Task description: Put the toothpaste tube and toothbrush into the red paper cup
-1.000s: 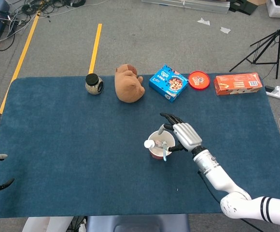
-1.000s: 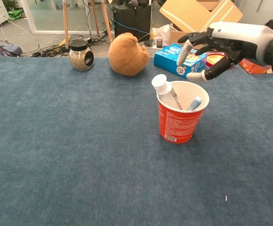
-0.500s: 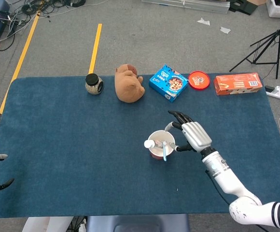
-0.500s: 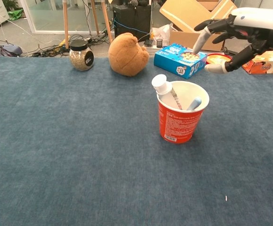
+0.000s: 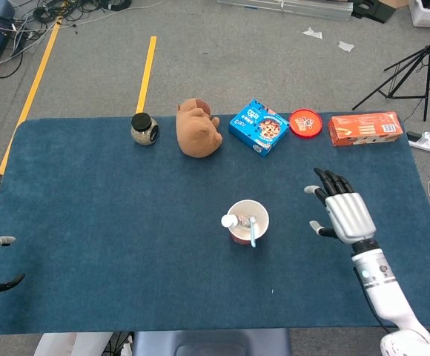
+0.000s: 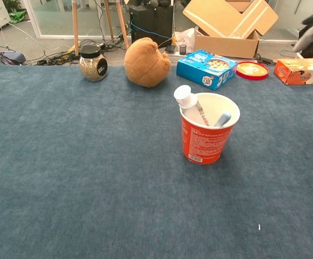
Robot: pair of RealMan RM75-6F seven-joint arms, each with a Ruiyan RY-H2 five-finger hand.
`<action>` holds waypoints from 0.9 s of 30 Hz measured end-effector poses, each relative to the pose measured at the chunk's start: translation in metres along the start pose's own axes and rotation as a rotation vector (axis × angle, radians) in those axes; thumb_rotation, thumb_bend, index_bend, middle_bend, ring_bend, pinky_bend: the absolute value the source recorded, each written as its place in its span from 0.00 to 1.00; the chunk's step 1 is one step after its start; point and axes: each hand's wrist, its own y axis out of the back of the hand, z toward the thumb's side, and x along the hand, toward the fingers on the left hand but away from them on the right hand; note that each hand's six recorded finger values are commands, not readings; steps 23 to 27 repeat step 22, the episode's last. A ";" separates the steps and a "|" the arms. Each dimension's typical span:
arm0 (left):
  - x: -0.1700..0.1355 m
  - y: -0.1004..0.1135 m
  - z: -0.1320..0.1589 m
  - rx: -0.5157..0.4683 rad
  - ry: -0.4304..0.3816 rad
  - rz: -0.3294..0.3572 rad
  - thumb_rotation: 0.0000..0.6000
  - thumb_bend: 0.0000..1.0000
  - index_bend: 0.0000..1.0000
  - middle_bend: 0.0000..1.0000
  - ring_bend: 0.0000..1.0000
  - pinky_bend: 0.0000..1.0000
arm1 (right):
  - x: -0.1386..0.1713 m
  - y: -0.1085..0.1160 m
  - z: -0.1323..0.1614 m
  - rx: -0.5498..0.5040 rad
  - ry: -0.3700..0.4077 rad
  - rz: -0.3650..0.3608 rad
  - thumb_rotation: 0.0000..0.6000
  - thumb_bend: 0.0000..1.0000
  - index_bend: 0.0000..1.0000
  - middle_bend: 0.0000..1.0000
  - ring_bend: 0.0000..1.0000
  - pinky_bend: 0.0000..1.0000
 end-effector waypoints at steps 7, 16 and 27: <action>0.004 -0.006 0.003 0.003 -0.013 -0.008 1.00 0.00 0.29 0.35 0.26 0.31 | 0.050 -0.009 -0.052 0.068 -0.191 -0.053 1.00 0.15 0.28 0.05 0.00 0.13; 0.008 -0.014 0.013 -0.006 -0.053 0.007 1.00 0.00 0.34 0.35 0.26 0.32 | 0.084 -0.028 -0.079 -0.002 -0.263 -0.067 1.00 0.15 0.28 0.05 0.00 0.13; 0.011 -0.022 0.014 -0.012 -0.053 -0.006 1.00 0.00 0.34 0.35 0.26 0.32 | 0.093 -0.039 -0.091 -0.070 -0.267 -0.047 1.00 0.15 0.28 0.04 0.00 0.13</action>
